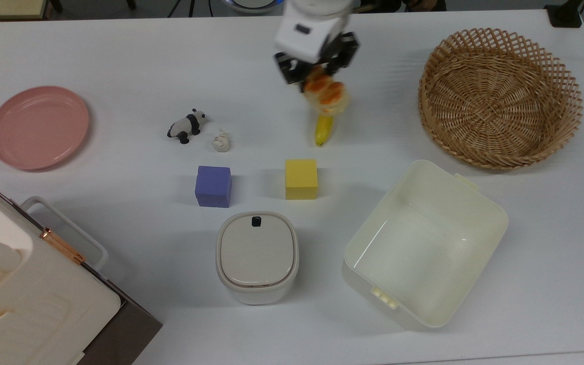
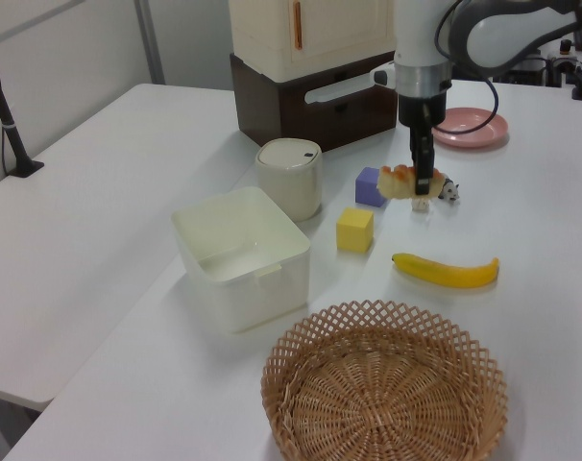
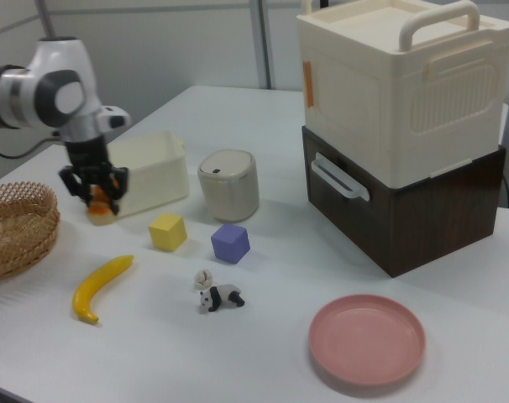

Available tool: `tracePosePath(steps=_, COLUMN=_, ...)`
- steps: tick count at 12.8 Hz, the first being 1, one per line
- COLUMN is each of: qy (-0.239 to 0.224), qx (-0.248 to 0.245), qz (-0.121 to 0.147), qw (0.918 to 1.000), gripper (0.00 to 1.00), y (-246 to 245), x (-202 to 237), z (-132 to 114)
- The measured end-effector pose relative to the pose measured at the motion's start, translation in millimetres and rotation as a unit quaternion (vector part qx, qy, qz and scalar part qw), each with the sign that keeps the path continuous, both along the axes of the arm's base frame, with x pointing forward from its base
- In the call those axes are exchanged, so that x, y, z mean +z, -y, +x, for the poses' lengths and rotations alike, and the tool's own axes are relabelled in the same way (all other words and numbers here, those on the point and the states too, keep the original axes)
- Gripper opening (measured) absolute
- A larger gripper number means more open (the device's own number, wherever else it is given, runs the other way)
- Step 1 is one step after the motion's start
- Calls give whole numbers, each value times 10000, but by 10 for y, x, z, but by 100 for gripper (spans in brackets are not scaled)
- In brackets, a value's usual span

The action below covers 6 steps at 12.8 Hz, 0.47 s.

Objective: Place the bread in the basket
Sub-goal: 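Carry the bread roll over the wicker basket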

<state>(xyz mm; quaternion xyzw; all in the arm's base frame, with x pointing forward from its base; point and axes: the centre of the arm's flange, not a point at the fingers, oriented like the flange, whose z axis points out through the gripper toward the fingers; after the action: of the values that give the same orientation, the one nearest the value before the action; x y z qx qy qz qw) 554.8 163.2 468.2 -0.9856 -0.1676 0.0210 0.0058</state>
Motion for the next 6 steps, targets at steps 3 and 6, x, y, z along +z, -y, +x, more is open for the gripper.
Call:
tracePosePath(steps=3, qy=61, qx=-128, qz=96, qw=9999, gripper=54, y=-888, x=105, z=-286)
tracePosePath(steps=6, qy=165, qx=18, qz=180, qw=9997, gripper=56, y=-1746, x=243, z=-687)
